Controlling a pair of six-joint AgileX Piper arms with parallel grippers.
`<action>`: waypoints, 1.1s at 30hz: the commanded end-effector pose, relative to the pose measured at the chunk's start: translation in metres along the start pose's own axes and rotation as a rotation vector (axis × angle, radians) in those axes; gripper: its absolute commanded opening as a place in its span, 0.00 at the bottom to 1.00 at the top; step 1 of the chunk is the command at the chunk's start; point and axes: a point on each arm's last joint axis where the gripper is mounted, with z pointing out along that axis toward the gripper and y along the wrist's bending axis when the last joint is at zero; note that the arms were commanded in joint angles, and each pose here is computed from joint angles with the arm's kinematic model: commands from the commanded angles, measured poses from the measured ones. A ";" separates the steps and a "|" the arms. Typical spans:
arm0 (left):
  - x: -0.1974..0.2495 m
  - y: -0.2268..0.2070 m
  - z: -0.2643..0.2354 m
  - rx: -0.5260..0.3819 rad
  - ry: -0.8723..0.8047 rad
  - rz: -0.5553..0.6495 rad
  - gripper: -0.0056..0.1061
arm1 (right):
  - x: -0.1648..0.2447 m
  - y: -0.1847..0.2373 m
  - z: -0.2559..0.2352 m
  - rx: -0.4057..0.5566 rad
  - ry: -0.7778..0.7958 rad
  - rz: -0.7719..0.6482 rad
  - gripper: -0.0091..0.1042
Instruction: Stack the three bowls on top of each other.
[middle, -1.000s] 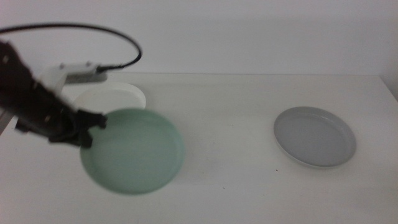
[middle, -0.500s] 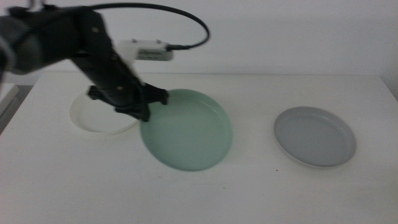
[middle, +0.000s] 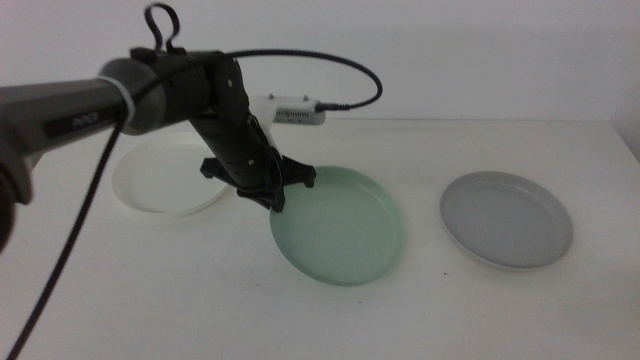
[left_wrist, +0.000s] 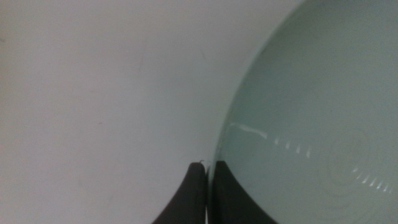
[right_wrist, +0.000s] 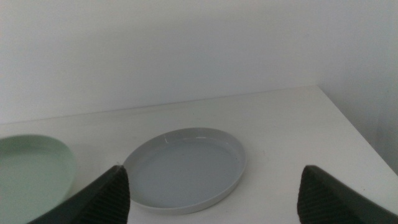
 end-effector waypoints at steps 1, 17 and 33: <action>-0.003 -0.002 0.007 0.014 -0.011 -0.010 0.03 | 0.000 -0.001 0.000 0.007 -0.009 -0.010 0.90; -0.003 0.001 0.029 0.029 0.003 -0.015 0.14 | 0.000 -0.001 0.000 0.007 -0.009 -0.010 0.90; 0.005 0.005 -0.020 0.000 0.055 0.016 0.89 | 0.000 -0.001 0.000 0.007 -0.009 0.014 0.90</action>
